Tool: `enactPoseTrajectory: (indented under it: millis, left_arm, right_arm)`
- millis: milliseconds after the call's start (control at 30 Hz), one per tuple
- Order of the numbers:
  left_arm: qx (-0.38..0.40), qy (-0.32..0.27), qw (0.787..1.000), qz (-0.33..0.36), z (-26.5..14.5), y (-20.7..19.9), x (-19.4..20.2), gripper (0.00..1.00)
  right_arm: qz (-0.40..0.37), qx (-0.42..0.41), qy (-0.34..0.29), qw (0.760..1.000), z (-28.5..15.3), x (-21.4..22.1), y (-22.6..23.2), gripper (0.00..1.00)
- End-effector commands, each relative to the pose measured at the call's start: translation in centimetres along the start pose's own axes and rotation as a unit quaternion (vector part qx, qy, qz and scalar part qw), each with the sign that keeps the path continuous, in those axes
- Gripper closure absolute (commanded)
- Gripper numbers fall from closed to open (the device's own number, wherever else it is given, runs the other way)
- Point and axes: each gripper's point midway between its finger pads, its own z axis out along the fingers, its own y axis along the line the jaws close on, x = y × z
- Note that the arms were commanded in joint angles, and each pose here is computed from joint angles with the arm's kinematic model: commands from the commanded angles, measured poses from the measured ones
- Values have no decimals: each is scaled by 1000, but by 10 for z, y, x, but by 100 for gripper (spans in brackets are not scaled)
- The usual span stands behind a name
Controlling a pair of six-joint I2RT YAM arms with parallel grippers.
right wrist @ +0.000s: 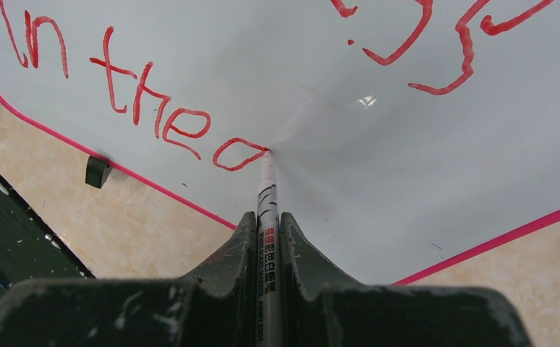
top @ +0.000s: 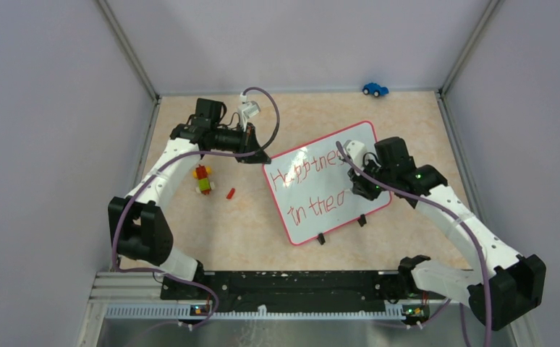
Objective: Write a sentence on the whiteboard
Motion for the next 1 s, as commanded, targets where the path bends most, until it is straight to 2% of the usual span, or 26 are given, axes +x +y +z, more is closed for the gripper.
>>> enactPoseTrajectory:
  millis: [0, 433, 967]
  left_arm:
    - [3, 53, 998, -33, 17, 6, 38, 100]
    - [3, 54, 998, -35, 18, 6, 38, 100]
    - [3, 53, 998, -34, 16, 5, 36, 100]
  right_arm:
    - [-7, 5, -23, 1000, -3, -15, -6, 100]
    - [-5, -17, 21, 1000, 7, 27, 9, 100]
    - [-23, 17, -28, 999, -25, -11, -7, 100]
